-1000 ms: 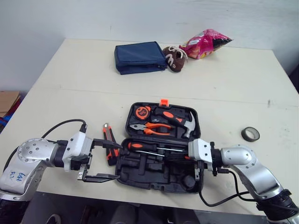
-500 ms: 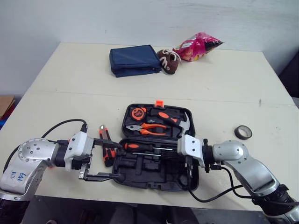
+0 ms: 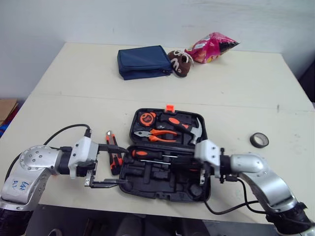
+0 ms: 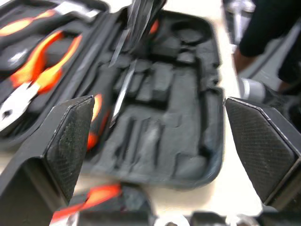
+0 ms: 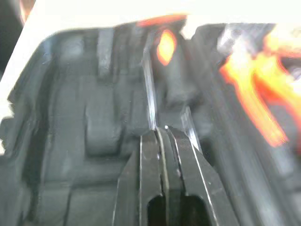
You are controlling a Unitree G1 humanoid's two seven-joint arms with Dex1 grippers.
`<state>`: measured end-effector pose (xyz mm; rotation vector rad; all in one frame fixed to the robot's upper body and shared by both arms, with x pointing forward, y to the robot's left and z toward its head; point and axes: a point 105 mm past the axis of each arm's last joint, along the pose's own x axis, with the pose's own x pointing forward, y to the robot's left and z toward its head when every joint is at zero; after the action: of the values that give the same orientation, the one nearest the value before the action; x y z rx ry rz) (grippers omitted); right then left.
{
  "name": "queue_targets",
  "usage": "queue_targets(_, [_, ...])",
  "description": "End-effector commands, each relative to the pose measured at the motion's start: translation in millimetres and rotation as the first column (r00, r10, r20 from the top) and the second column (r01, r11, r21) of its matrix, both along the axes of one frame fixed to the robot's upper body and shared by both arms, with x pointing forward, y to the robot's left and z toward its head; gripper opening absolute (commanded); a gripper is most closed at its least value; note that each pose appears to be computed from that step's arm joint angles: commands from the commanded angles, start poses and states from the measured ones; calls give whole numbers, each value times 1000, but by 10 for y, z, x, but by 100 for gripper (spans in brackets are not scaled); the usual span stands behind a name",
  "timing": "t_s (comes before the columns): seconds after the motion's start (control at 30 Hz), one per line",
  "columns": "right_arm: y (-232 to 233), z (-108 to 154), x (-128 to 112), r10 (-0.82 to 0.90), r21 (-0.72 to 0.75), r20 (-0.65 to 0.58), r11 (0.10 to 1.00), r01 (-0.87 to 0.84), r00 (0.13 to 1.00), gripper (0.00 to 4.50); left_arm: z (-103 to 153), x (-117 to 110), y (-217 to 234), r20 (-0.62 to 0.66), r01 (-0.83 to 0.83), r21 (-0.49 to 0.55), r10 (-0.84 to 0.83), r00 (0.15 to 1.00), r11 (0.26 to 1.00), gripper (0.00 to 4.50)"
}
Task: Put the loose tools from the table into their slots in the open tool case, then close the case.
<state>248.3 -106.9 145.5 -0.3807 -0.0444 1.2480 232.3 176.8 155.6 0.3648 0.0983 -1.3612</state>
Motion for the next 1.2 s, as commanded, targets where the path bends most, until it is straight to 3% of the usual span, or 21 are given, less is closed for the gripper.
queue_targets(0.03, [-321,251,-62,-46,37,103,998,42,994,2,154,112,227,56,-125,-48,128,990,991,450])
queue_targets(0.07, [-368,261,-54,-65,36,117,997,61,991,2,156,115,260,48,-138,-51,141,989,989,450])
queue_targets(0.17, [-787,281,-73,-188,8,83,982,188,979,88,160,154,658,57,-270,-18,271,961,963,450])
queue_targets(0.4, [-1521,271,-259,-376,-14,145,924,382,915,426,316,198,1514,123,-571,-38,571,812,820,450])
queue_targets(0.43, [-1660,226,-303,-416,-30,139,906,423,899,444,297,167,1655,120,-611,-27,609,784,791,450])
queue_targets(0.6, [-2325,76,-472,-579,-98,174,794,600,796,444,236,18,2127,110,-741,16,735,669,671,450])
queue_targets(0.77, [-3121,7,-797,-777,-152,189,581,800,600,444,256,-146,2688,170,-892,25,877,450,452,450])
queue_targets(0.87, [-3287,-43,-942,-825,-145,168,521,841,540,444,238,-198,2849,215,-926,49,902,375,374,450])
queue_targets(1.0, [-3292,-113,-1002,-833,-139,155,514,847,531,444,209,-218,2834,214,-924,42,900,380,380,450])
queue_targets(1.2, [-2914,-93,-780,-738,-50,162,656,753,655,444,243,-136,2619,197,-884,-11,868,456,467,450])
